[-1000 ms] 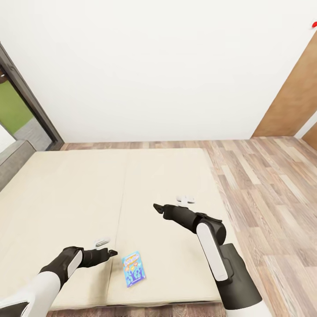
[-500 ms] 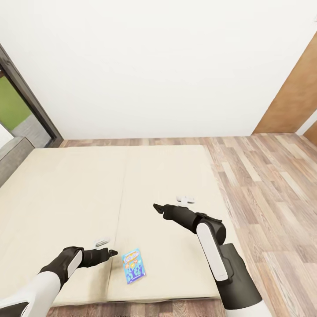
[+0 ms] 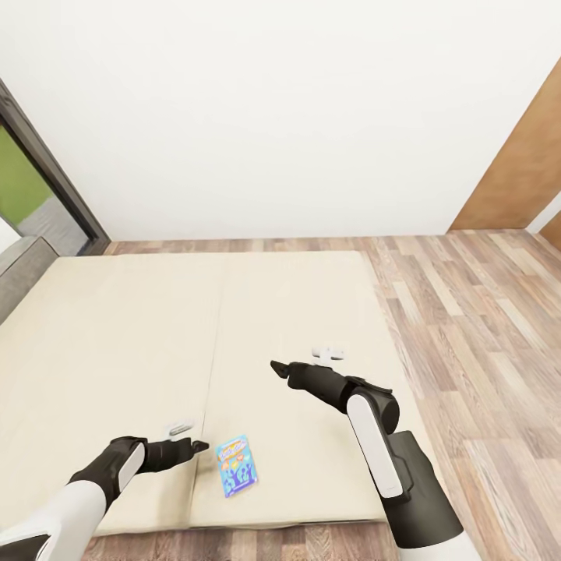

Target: Put all the toys in the child's room - the three board games (two on the bed and one on the table), the two jigsaw puzzles on the table, and the tennis ball on the table - inside the toy box on the table in the child's room.

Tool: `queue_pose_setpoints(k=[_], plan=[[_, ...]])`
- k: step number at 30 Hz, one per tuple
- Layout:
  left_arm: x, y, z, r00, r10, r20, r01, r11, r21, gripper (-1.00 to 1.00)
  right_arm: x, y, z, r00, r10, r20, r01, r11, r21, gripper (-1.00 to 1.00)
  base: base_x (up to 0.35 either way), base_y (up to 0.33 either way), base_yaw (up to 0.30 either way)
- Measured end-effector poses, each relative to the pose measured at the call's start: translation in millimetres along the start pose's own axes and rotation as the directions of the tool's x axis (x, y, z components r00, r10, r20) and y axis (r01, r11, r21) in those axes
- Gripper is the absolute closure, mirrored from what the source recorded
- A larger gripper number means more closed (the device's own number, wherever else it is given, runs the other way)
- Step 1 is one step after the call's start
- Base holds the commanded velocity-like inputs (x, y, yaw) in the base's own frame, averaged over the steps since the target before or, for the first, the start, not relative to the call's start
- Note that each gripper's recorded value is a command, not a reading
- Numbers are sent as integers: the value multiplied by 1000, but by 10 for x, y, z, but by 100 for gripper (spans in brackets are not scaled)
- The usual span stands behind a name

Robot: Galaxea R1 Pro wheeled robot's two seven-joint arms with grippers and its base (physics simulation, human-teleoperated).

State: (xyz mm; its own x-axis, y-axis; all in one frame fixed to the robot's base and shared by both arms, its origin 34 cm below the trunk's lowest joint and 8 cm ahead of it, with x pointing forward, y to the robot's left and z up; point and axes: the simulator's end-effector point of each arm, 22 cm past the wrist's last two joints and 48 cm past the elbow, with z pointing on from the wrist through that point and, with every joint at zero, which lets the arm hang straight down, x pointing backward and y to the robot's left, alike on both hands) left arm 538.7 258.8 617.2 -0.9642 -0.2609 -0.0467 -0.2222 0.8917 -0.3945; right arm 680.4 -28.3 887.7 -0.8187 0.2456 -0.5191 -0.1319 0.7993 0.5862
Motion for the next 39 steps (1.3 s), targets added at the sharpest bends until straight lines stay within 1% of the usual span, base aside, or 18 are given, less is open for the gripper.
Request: queue_pose_setpoints(k=[4, 8, 12, 17, 24, 39], plan=[[14, -80, 11, 1000, -3, -4, 3, 999, 47, -100, 25, -22, 19, 1000, 3, -5, -3, 1000, 2, -100, 0, 0, 0], [36, -201, 19, 1000, -4, -8, 5, 994, 110, -100, 50, -41, 39, 1000, 7, -11, -7, 1000, 3, -100, 0, 0, 0], [57, -253, 28, 1000, -6, -13, 8, 990, 143, -100, 75, -63, 57, 1000, 10, -16, -10, 1000, 5, -100, 0, 0, 0], [66, -253, 47, 1000, -5, -11, 6, 988, 153, -100, 106, -89, 80, 1000, 14, -22, -14, 1000, 7, -100, 0, 0, 0], [8, -237, 85, 999, 17, 30, -21, 988, 154, -100, 150, -125, 112, 999, 21, -32, -20, 1000, 10, -100, 0, 0, 0], [71, -172, 166, 1000, 17, 23, -20, 989, 146, -100, 247, -195, 181, 998, 35, -51, -34, 999, 16, -100, 0, 0, 0]])
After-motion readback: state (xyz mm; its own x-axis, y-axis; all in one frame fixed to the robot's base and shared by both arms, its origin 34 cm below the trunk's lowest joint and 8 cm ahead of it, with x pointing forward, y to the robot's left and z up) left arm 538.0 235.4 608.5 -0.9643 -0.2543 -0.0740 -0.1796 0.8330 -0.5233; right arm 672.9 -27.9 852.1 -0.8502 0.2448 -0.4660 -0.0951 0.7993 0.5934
